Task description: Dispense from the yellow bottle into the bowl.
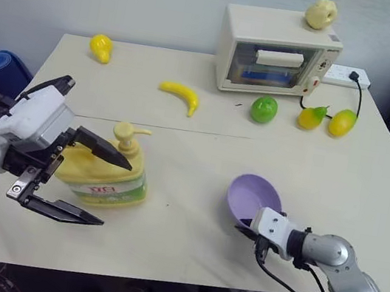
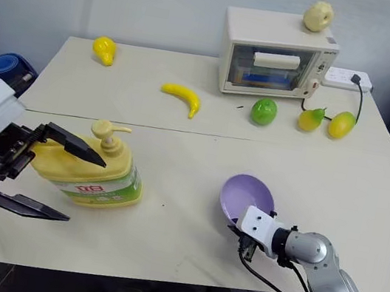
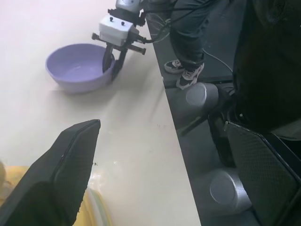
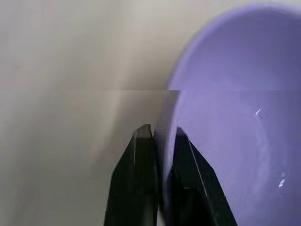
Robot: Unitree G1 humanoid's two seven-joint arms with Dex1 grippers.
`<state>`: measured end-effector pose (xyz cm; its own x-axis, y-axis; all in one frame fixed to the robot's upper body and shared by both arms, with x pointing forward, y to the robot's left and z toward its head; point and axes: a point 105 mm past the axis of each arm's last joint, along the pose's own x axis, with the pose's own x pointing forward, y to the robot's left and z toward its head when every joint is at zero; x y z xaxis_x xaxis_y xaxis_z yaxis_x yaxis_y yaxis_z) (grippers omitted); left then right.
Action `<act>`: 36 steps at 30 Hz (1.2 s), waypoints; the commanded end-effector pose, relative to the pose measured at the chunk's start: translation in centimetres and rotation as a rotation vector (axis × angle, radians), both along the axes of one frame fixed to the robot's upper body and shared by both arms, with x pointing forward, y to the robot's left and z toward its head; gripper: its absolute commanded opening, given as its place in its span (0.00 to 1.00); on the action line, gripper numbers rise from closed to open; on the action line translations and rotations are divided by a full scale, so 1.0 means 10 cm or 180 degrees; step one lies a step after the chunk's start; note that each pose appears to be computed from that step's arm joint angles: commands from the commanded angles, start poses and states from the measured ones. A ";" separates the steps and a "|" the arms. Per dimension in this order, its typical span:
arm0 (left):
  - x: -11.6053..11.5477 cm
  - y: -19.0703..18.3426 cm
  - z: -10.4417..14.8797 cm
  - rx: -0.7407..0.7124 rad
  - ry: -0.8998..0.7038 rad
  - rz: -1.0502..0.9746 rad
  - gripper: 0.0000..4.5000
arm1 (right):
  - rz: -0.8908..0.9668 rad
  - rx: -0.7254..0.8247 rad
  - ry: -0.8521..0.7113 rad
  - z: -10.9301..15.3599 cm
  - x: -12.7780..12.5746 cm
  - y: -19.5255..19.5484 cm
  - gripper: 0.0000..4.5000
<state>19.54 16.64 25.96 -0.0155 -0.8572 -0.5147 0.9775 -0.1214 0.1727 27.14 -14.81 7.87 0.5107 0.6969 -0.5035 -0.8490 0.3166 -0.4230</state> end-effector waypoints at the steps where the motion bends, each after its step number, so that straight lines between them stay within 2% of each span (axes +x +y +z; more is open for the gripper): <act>1: 0.02 0.02 0.05 -0.0019 -0.0097 0.0051 1.00 | 0.0078 -0.0052 -0.0013 0.00 -0.04 -0.02 0.00; 4: 0.09 0.04 0.13 -0.0133 -0.0184 0.0193 1.00 | 0.0289 -0.0191 -0.0083 0.08 -0.06 -0.01 0.00; 9: 0.27 0.16 0.51 -0.0553 -0.0418 0.0546 1.00 | 0.0831 -0.0400 -0.0302 0.47 0.02 0.11 0.00; 13: 0.40 0.29 0.79 -0.0872 -0.0525 0.0745 1.00 | 0.1188 -0.0221 -0.0187 0.77 0.10 0.38 0.00; 19: 0.52 0.37 0.85 -0.0903 -0.0532 0.0817 1.00 | 0.1623 -0.0372 -0.0275 1.05 0.29 0.72 0.00; 20: 0.53 0.36 0.86 -0.0910 -0.0507 0.0801 0.91 | 0.1713 -0.0393 -0.0306 1.09 0.30 0.79 0.00; 21: 0.53 0.35 0.85 -0.0883 -0.0499 0.0774 0.88 | 0.1789 -0.0401 -0.0314 1.12 0.30 0.85 0.00; 27: 0.63 0.27 0.71 -0.0709 -0.0530 0.0748 0.48 | 0.2269 -0.0515 -0.0445 1.23 0.26 1.18 0.00; 34: 0.66 0.25 0.45 -0.0326 -0.0517 0.0686 0.01 | 0.2477 -0.0600 -0.0580 1.33 0.22 1.32 0.00; 36: 0.65 0.25 0.42 -0.0289 -0.0521 0.0660 0.01 | 0.2513 -0.0621 -0.0628 1.38 0.22 1.36 0.00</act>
